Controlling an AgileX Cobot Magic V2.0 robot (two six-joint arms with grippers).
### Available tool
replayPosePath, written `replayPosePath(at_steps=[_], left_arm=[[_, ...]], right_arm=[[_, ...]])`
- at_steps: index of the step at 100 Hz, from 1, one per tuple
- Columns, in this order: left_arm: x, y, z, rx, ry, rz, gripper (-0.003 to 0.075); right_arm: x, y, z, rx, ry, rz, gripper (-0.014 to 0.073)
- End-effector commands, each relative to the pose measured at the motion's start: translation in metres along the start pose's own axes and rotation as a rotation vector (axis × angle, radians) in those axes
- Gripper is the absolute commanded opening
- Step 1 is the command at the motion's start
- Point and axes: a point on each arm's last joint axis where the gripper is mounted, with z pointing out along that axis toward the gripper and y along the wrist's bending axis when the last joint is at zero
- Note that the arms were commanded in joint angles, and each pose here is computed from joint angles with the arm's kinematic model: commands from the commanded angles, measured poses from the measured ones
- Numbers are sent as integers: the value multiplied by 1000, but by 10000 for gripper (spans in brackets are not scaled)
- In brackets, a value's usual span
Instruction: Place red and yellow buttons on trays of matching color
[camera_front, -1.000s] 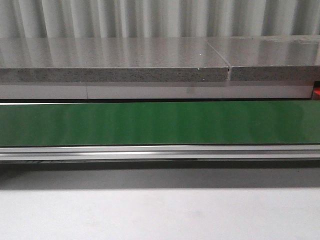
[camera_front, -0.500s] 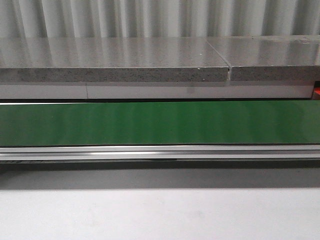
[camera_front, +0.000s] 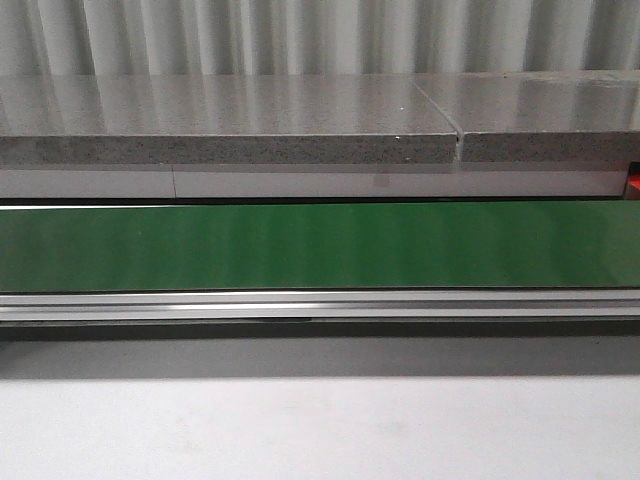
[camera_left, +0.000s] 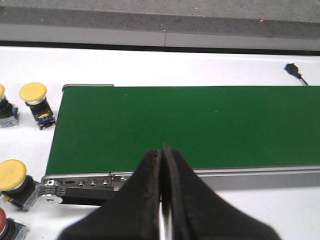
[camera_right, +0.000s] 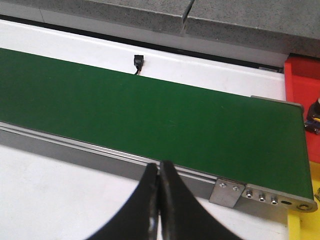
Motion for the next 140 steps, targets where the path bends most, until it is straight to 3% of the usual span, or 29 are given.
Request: replayPosePath(at_steps=[1, 12, 31, 38, 56, 92, 120, 140], left_arm=[[-28, -2, 8, -17, -60, -10, -16], [-44, -2, 25, -54, -12, 32, 58], [-68, -5, 52, -79, 40, 48, 440], [-75, -5, 62, -96, 71, 39, 519], [-93, 14, 84, -200, 130, -59, 498], [-101, 93, 129, -415, 357, -357, 472], [-89, 139, 159, -423, 592, -492, 472], [-73, 167, 167, -453, 675, -605, 472]], right_arm=[[-13, -1, -3, 10, -92, -14, -66], [-13, -1, -3, 10, -92, -14, -66], [-13, -1, -3, 10, -93, -14, -66], [-13, -1, -3, 10, -93, -14, -66], [-13, -1, -3, 10, -90, -14, -66], [-13, -1, -3, 10, -93, -14, -66], [-13, -1, -3, 10, -93, -14, -66], [-13, -1, -3, 10, -93, -14, -66]])
